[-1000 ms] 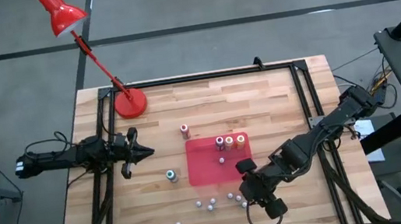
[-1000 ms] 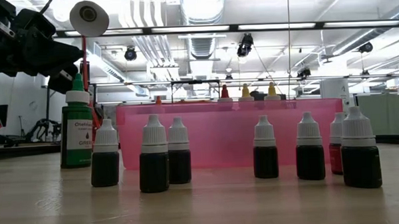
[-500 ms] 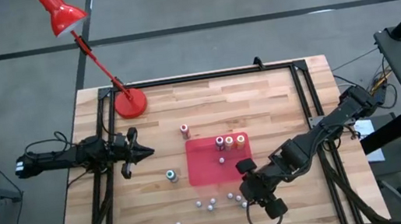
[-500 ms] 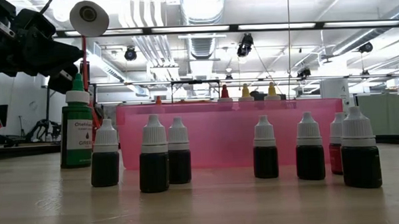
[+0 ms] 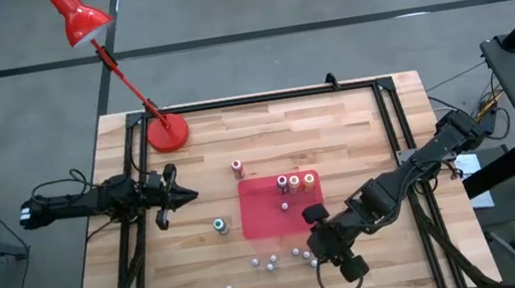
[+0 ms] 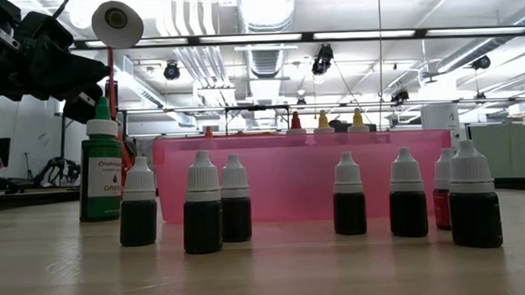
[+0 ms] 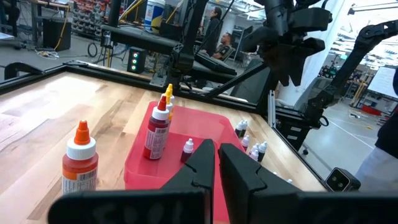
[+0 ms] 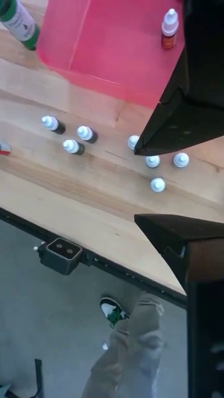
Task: Pick & Place food coloring
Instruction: Put the small green food coloring bottle into the container
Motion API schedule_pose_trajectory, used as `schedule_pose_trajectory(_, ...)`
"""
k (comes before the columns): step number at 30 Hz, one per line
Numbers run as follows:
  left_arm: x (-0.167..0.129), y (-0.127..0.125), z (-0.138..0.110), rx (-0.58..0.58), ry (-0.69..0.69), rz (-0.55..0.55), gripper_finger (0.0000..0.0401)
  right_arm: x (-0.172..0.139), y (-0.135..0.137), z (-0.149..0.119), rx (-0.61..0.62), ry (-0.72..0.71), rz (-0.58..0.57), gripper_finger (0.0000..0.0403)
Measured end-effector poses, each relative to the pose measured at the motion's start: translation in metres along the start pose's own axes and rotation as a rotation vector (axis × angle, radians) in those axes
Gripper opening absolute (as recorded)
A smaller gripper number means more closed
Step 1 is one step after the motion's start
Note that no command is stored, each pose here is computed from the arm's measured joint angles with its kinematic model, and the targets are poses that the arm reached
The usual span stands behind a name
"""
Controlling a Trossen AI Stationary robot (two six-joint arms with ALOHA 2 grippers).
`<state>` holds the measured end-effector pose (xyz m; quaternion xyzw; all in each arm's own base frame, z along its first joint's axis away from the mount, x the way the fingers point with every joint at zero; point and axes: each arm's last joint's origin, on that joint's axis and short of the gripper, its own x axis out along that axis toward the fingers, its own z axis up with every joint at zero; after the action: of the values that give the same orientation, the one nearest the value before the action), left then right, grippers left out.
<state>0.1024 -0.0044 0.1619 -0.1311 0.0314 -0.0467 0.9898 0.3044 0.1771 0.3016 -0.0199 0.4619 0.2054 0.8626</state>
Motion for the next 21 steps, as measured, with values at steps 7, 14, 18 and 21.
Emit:
schedule_pose_trajectory(7,0.0000,0.0000,0.0000,0.000,0.000,0.000,0.0000,0.0000,-0.0008,0.0008,-0.026,-0.007,0.000,0.0165)
schedule_pose_trajectory(14,0.0000,0.0000,-0.0001,0.000,0.000,0.000,0.0000,-0.0001,-0.0014,0.0007,-0.016,-0.004,0.001,0.0169)
schedule_pose_trajectory(18,0.0000,0.0000,0.0000,0.000,0.000,0.000,0.0000,-0.0001,-0.0014,-0.0006,0.035,0.010,0.002,0.0169)
schedule_pose_trajectory(21,0.0000,0.0000,-0.0001,0.000,0.001,0.000,0.0000,-0.0001,-0.0006,-0.0050,0.065,0.052,-0.005,0.0169)
